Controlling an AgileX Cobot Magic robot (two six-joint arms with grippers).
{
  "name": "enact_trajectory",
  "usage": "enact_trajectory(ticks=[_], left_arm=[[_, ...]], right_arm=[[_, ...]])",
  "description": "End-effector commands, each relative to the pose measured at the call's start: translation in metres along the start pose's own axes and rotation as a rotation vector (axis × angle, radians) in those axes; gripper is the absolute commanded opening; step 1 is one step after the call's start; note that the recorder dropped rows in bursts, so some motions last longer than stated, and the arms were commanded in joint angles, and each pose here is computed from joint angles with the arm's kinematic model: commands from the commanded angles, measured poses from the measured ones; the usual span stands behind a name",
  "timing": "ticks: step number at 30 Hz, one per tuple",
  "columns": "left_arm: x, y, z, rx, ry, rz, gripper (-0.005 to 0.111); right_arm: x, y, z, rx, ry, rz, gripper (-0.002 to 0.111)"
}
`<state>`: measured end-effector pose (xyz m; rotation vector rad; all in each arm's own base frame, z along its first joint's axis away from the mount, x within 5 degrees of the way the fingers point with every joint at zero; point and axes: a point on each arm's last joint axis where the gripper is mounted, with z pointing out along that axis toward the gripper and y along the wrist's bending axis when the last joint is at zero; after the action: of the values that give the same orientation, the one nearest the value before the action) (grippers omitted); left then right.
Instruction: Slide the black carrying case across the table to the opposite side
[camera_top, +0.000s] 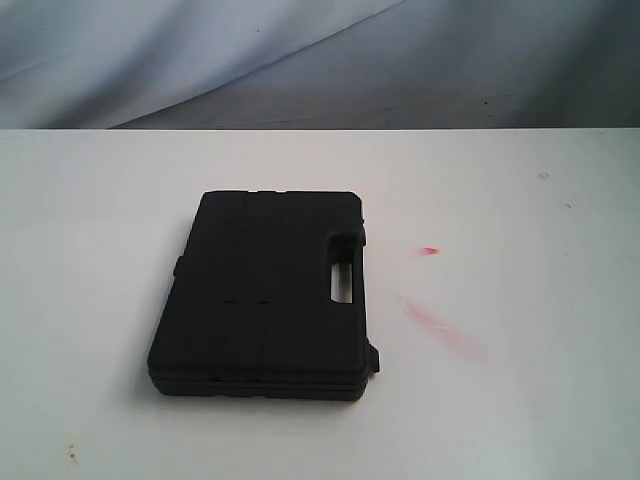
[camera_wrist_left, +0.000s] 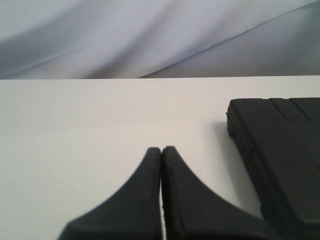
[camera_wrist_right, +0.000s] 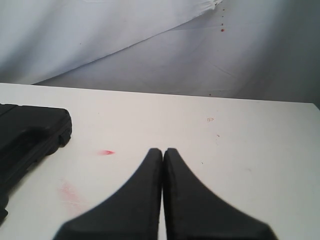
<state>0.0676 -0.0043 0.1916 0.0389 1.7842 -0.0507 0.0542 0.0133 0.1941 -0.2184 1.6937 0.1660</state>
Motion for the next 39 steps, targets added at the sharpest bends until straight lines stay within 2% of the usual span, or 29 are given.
enact_trajectory(ticks=[1,25,35,39], left_arm=[[0.000,0.001,0.000,-0.008,-0.015,0.027,0.000],[0.000,0.001,0.000,-0.008,-0.015,0.032,0.000],[0.000,0.001,0.000,-0.008,-0.015,0.032,0.000],[0.000,0.001,0.000,-0.008,-0.015,0.032,0.000]], right_arm=[[0.001,0.000,0.000,0.006,0.001,0.008,0.000],[0.001,0.000,0.000,0.006,-0.001,0.008,0.000],[-0.009,-0.001,-0.001,0.009,-0.109,0.011,0.000],[-0.015,0.000,-0.001,-0.005,-0.181,0.130,0.000]])
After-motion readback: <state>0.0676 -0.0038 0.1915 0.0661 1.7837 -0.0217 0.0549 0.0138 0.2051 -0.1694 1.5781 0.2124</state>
